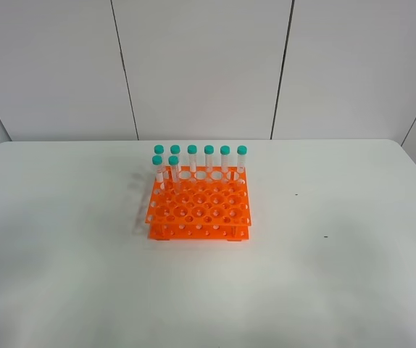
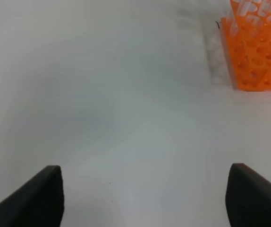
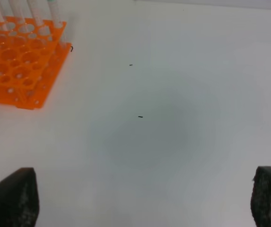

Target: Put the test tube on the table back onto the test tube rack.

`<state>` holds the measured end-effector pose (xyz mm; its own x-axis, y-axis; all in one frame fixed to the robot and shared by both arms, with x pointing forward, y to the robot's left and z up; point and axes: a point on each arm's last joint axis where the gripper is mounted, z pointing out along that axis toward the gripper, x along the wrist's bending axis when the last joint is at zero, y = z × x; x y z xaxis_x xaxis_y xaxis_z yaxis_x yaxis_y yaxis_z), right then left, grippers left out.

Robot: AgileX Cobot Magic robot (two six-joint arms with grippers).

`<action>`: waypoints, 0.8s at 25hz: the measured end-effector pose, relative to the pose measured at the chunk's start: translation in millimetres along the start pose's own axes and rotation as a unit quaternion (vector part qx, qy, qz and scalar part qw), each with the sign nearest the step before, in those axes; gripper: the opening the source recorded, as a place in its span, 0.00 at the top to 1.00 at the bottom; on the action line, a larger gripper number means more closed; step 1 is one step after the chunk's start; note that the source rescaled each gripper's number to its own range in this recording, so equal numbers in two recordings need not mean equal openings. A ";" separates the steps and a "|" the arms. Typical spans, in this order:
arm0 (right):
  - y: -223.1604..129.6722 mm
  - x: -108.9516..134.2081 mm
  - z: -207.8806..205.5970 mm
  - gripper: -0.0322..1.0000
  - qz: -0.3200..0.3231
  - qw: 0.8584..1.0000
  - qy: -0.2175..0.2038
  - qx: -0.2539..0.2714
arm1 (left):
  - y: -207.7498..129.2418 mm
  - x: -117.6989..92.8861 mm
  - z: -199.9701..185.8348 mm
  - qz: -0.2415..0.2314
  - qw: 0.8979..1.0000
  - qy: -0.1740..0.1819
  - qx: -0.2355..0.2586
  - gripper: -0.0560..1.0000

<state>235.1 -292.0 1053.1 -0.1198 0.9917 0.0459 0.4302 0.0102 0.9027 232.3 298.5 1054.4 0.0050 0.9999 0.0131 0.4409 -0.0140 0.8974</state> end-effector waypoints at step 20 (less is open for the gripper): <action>0.0 0.0 0.0 0.00 0.000 1.000 0.000 0.000 | 0.0 0.4 -0.1 0.013 1.000 -0.025 0.000 0.06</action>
<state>235.1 -292.0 1053.1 -0.1198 0.9917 0.0459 0.4302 0.0102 0.9027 232.2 298.9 1054.4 0.0617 0.9980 0.0131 0.4394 -0.0390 0.8974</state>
